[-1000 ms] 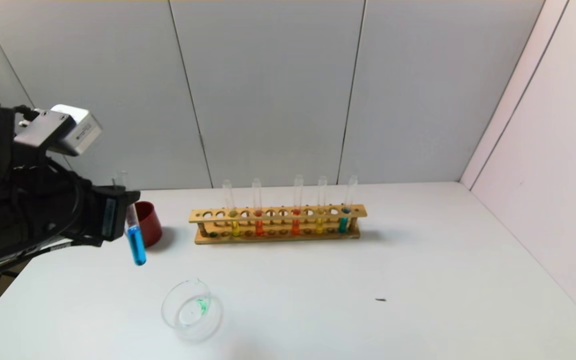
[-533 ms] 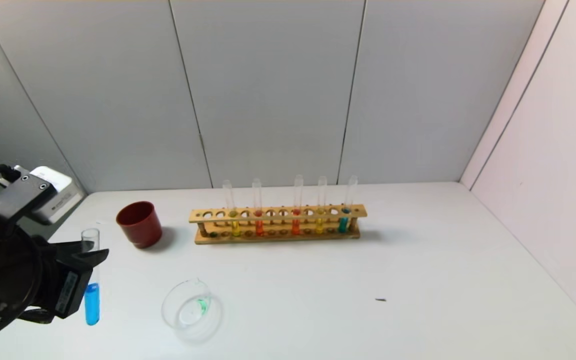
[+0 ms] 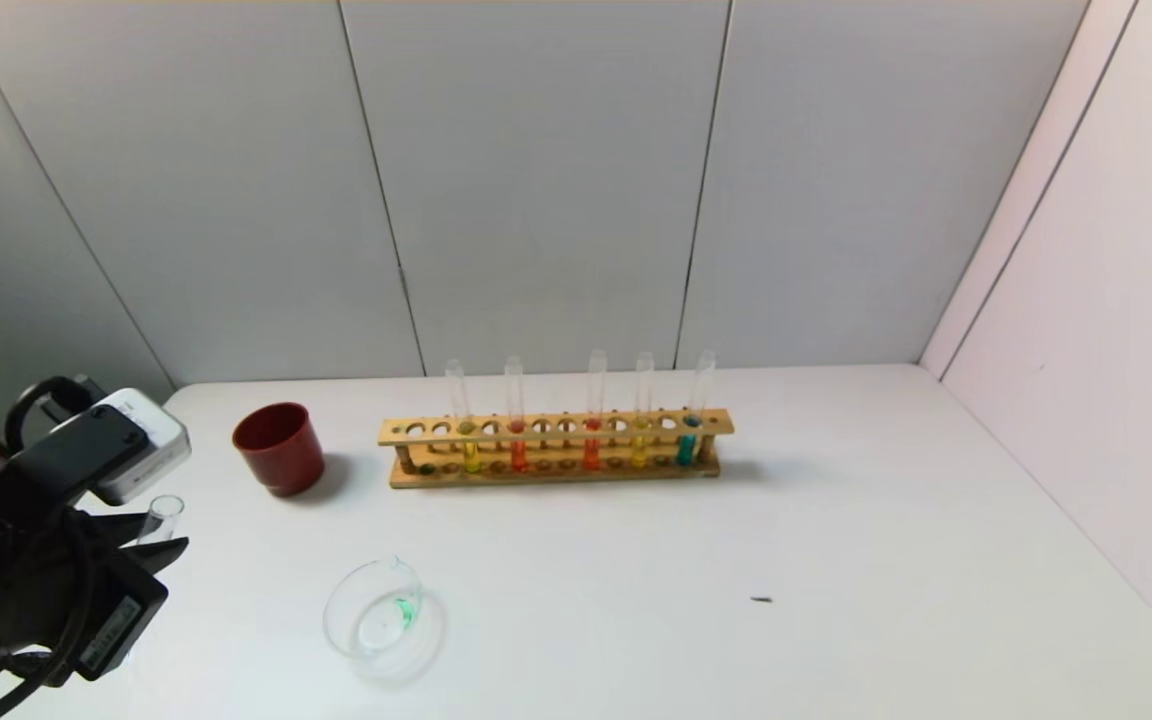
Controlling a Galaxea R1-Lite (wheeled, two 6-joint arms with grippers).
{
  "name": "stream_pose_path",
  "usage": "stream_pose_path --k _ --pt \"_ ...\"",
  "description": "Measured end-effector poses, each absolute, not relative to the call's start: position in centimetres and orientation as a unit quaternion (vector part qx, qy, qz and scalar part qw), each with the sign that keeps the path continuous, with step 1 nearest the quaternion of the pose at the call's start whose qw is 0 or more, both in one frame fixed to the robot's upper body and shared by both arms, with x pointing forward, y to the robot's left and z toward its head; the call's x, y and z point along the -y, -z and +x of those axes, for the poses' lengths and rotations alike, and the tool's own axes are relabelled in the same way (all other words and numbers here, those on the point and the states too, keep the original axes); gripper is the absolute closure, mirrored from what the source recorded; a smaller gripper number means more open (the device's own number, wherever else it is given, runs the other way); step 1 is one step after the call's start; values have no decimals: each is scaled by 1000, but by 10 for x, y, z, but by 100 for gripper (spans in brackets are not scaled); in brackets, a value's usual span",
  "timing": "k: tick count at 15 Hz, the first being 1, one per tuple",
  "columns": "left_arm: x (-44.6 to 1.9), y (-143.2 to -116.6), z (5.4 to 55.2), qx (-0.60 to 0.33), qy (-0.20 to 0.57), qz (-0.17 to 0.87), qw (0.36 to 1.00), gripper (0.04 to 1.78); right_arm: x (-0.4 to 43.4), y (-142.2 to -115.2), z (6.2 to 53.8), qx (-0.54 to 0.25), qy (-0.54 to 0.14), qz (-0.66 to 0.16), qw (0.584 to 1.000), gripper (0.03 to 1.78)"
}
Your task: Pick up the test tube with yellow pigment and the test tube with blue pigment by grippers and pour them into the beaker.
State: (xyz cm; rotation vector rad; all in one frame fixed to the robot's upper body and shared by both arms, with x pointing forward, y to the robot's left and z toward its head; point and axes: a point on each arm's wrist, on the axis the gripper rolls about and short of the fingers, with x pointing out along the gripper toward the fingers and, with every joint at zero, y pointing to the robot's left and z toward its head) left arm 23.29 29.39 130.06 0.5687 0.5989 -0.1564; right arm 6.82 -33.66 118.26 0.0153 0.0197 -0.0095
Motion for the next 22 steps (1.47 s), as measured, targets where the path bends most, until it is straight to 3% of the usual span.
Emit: stream_pose_path --k 9,22 --pt "-276 -1270 271 -366 71 331 867 152 337 -1183 68 -10 5 8 1000 11" --pt "-235 -1205 308 -447 96 422 783 152 337 -1183 68 -10 5 8 1000 11"
